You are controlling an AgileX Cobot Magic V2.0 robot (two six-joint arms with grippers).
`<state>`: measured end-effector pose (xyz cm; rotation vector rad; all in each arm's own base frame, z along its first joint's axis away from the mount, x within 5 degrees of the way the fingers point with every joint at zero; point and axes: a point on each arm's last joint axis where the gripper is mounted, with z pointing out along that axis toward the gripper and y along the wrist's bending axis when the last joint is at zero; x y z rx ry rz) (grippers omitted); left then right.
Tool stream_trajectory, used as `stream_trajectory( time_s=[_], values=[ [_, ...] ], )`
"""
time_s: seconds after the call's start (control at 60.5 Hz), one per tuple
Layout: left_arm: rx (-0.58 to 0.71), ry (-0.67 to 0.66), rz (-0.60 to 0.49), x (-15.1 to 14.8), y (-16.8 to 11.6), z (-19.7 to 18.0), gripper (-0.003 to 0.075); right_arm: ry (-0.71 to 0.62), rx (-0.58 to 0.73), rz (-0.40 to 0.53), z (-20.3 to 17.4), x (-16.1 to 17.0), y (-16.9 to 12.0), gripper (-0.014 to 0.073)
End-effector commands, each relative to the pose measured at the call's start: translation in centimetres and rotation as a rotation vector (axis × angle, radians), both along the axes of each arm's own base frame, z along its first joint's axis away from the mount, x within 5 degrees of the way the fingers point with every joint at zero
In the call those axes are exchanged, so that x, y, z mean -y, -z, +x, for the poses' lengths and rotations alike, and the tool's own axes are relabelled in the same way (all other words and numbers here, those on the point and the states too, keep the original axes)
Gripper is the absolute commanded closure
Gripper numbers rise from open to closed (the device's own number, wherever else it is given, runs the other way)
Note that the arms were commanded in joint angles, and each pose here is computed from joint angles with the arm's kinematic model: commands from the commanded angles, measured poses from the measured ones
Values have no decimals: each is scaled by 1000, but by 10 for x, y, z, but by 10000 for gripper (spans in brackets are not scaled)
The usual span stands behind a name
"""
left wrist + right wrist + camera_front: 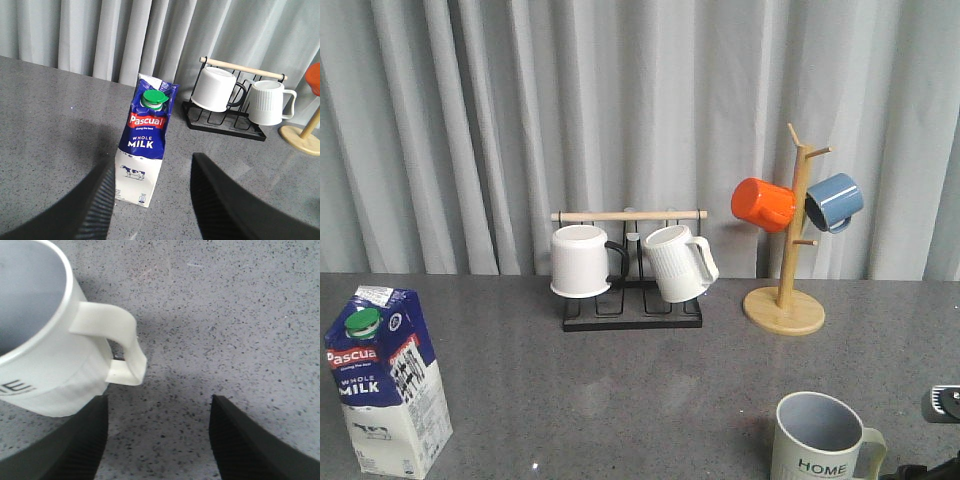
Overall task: Place milk next to cup
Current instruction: 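Move the right gripper down to the white HOME mug's handle, then close the right gripper on the white mug's handle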
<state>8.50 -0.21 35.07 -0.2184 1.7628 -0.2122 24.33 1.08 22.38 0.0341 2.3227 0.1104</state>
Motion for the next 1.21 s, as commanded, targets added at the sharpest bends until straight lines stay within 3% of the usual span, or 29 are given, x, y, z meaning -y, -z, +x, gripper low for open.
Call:
stream_trajectory(
  time_s=[0.0,0.694,1.008,1.107,1.19],
  values=[
    [85,-1,-5,0,-15,2,374,-19,114,-12,6,-6,-18,161],
    [75,0,-5,0,-14,2,374,-34,138,-41,15,-9,-12,186],
    [70,0,-5,0,-14,2,374,-56,134,-83,56,-11,-4,192],
    [70,0,-5,0,-14,2,374,-75,129,-118,69,-11,6,232],
    [70,0,-5,0,-14,2,374,-75,165,-142,77,-11,13,333]
  ],
)
